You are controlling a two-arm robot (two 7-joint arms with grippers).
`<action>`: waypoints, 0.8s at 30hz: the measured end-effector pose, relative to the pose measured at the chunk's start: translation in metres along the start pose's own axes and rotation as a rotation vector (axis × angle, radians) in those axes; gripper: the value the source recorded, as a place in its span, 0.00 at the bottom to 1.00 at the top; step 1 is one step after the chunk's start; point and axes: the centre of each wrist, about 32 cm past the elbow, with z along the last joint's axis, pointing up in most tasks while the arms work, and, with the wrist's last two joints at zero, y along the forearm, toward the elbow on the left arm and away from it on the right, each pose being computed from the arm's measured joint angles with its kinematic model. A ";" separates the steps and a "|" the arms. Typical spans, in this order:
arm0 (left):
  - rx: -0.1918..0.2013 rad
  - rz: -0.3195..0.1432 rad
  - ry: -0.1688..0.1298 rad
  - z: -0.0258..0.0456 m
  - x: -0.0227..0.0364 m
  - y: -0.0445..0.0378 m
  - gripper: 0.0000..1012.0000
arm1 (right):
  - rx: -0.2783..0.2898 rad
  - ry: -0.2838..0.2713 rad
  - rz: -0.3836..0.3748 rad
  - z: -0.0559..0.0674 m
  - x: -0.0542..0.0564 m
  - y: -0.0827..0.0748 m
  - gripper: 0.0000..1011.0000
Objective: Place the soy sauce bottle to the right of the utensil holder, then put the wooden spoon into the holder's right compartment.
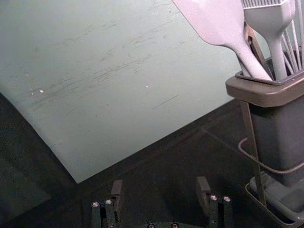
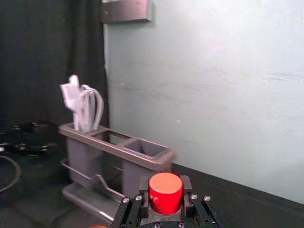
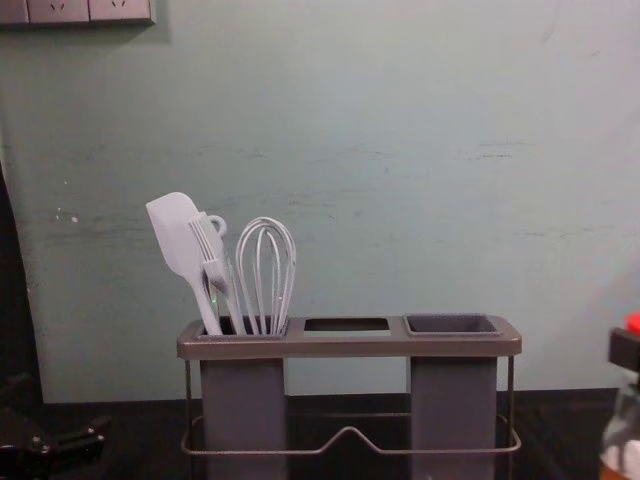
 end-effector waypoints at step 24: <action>0.000 0.000 0.000 0.0000 0.0000 0.0000 0.99 | -0.036 0.046 -0.018 0.000 0.045 0.061 0.39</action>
